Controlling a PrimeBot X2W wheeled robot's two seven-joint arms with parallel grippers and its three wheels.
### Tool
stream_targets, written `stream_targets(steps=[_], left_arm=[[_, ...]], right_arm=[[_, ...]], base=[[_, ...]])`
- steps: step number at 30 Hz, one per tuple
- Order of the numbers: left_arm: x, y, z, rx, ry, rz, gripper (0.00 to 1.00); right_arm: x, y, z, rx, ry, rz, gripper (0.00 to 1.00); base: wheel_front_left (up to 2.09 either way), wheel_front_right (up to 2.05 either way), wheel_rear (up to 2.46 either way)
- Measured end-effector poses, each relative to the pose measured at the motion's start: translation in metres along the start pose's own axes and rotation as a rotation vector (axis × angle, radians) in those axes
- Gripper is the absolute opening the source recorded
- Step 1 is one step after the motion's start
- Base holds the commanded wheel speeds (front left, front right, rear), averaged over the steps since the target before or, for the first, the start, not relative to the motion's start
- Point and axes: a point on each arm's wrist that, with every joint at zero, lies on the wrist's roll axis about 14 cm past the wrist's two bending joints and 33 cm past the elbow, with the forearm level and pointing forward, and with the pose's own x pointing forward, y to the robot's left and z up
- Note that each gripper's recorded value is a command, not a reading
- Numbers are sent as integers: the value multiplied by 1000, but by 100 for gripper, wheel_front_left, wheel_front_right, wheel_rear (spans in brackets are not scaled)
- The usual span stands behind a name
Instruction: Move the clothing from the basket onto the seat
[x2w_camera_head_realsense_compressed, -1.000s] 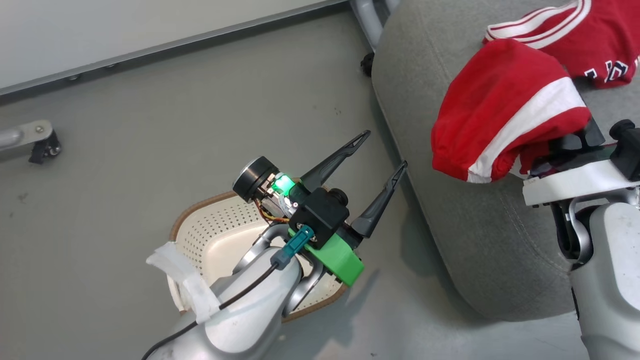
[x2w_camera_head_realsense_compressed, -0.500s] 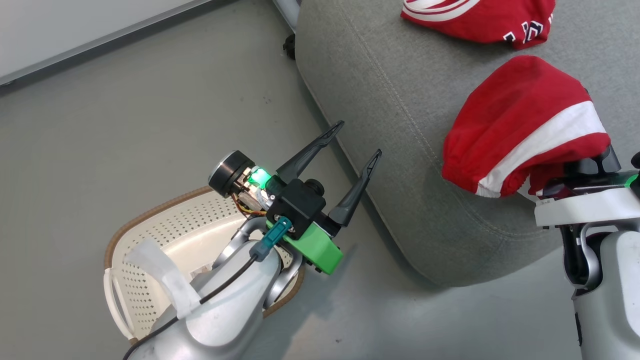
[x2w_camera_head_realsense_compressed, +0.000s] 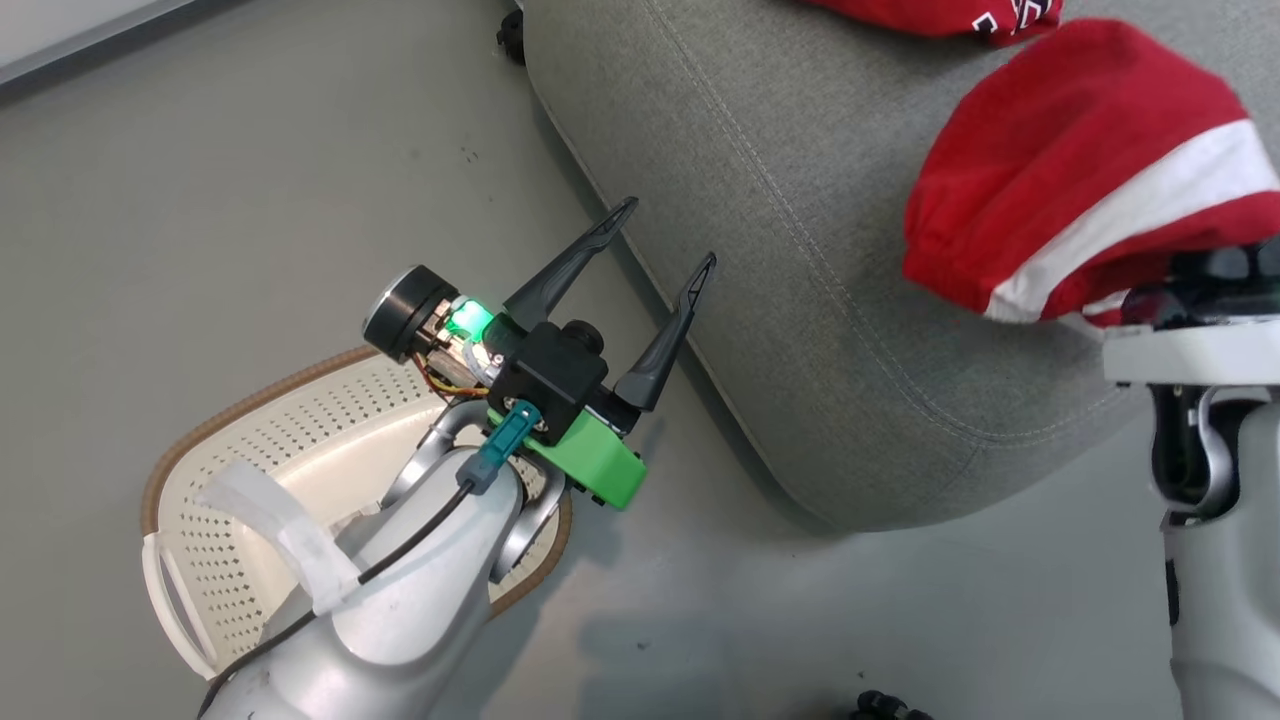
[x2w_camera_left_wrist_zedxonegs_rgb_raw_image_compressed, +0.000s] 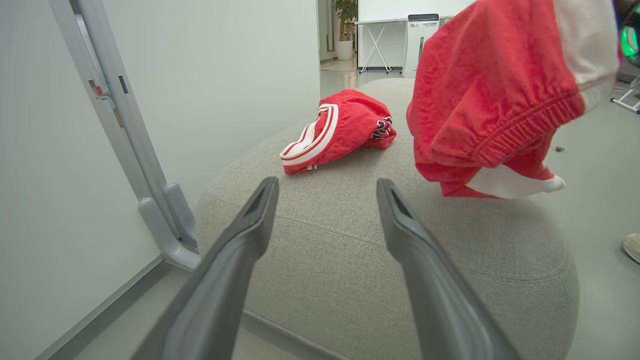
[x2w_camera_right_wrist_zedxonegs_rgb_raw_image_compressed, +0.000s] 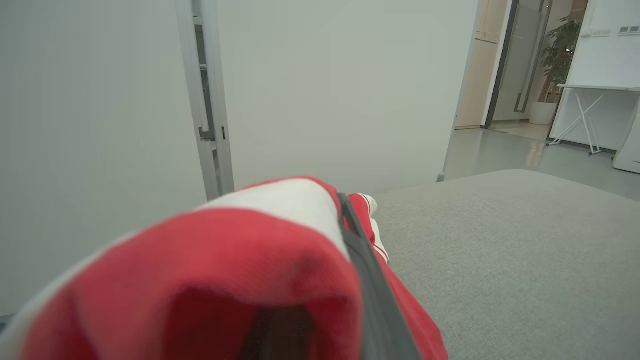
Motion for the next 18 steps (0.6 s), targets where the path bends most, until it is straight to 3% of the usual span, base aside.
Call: stream_targets(steps=[18], left_arm=[[9,57,-66,-20,42,48,100]], right_arm=[[153,6,73,-123,-367,32,0]], base=[[0,0,0]])
